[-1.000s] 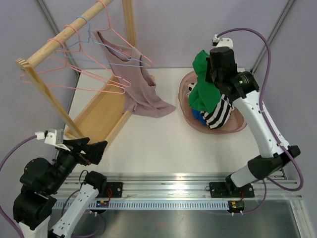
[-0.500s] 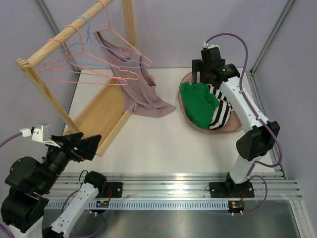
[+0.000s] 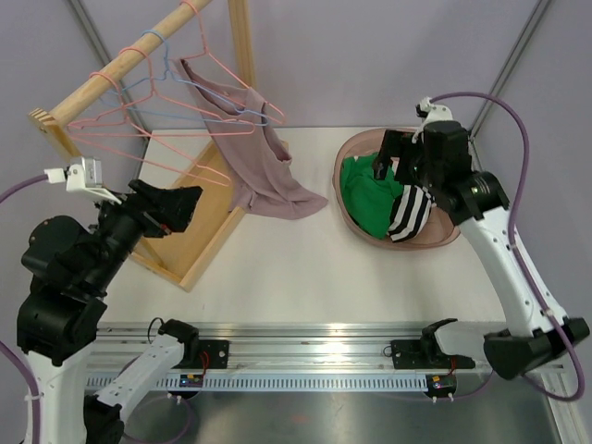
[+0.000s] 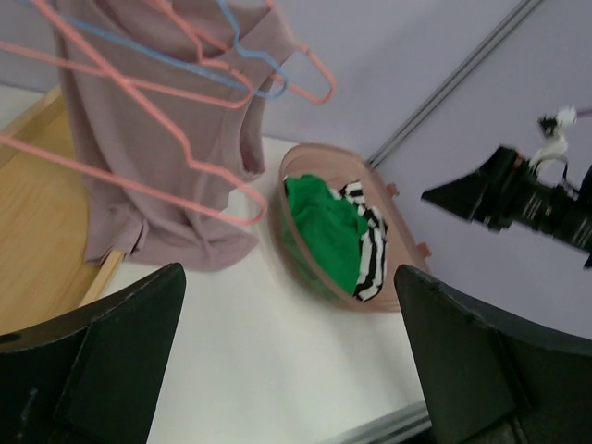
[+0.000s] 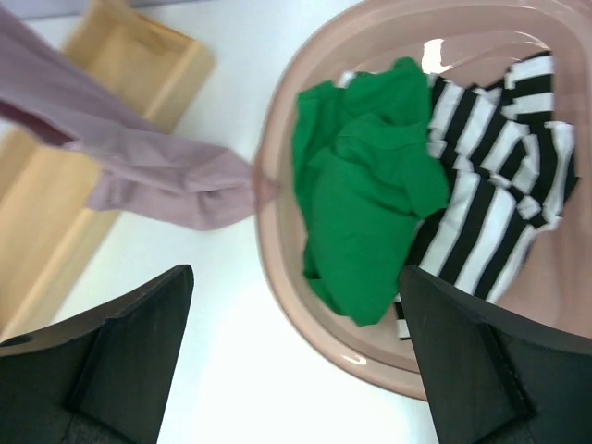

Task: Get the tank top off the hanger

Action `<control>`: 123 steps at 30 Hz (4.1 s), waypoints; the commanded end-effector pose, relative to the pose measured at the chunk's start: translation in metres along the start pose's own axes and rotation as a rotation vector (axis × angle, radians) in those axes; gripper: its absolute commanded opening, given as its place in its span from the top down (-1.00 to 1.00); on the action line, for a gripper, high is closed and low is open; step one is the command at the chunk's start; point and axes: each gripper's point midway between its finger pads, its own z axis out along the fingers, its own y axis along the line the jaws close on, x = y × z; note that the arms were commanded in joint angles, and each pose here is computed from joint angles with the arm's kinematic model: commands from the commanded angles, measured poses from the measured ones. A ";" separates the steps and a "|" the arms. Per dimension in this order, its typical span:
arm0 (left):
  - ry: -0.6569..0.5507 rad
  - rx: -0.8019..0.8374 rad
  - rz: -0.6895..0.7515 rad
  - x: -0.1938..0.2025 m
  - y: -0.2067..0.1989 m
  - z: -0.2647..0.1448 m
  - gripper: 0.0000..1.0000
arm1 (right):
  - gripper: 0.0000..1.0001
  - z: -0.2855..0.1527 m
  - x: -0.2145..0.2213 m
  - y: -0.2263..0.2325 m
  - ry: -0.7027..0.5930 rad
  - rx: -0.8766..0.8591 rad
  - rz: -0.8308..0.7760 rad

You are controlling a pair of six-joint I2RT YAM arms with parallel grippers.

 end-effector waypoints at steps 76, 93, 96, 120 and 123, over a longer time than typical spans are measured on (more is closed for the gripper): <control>-0.458 -0.159 -0.069 -0.151 -0.066 0.227 1.00 | -0.99 -0.101 0.071 0.059 -0.023 -0.547 0.142; -0.087 0.399 -0.167 -0.031 -0.116 0.099 1.00 | -0.99 -0.110 0.062 0.077 -0.072 -0.679 0.123; 0.012 0.467 -0.168 0.003 -0.116 0.082 1.00 | -0.99 -0.111 0.064 0.093 -0.063 -0.792 0.131; 0.315 0.634 -0.302 0.112 -0.097 0.000 1.00 | -0.30 -0.058 0.048 0.177 -0.125 -0.871 0.117; 0.316 0.627 -0.298 0.114 -0.094 -0.001 1.00 | -0.25 -0.048 0.047 0.172 -0.134 -0.815 0.107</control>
